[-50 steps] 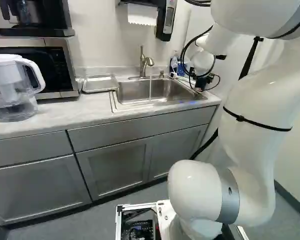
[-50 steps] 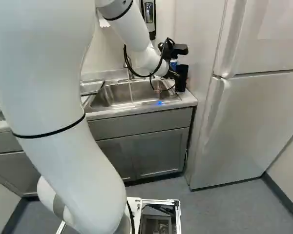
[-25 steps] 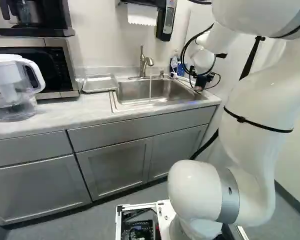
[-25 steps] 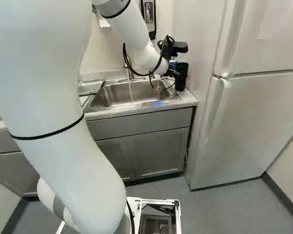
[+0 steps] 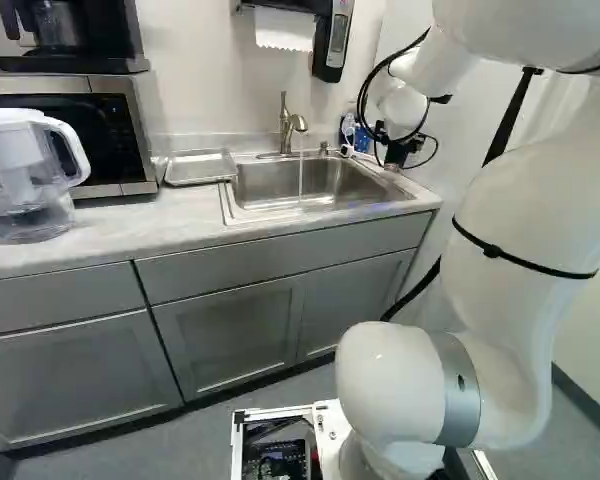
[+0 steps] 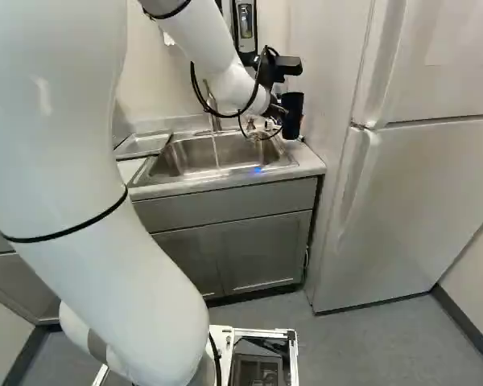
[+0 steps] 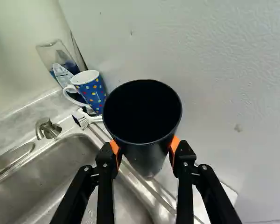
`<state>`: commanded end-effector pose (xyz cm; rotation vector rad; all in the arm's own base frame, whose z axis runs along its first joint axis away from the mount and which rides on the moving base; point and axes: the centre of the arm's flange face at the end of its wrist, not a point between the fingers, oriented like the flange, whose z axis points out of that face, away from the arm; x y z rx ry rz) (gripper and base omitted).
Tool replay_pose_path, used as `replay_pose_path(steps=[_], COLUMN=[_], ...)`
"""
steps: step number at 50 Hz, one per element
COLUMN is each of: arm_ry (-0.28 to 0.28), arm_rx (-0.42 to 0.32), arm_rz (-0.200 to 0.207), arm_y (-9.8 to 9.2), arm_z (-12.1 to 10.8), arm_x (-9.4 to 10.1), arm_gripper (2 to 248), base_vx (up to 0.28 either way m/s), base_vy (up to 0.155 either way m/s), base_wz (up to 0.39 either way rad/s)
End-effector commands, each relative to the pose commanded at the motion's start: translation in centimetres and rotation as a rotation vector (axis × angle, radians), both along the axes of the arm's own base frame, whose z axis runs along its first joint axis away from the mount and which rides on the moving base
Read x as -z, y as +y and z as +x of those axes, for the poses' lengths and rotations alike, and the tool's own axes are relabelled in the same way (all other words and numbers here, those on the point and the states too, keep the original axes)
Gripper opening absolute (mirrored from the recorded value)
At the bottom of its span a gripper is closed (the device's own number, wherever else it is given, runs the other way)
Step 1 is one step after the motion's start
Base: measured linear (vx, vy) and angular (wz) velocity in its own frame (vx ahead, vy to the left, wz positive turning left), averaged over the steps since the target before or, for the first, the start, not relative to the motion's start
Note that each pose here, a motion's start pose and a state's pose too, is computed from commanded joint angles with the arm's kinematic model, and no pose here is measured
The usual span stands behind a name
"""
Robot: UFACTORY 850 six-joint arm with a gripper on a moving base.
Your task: Rinse the cup and place it in the tray
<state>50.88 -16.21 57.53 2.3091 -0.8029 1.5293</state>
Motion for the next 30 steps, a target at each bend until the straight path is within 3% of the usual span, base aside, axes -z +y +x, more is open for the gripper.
replay_pose_path(steps=[30], arm_ry=[0.008], arm_rx=[-0.049], arm_rz=[-0.012], arm_y=[1.9], arm_z=[-0.3], arm_x=[0.0], arm_gripper=[120], base_vx=[0.000], base_vy=[0.000], base_wz=[0.000])
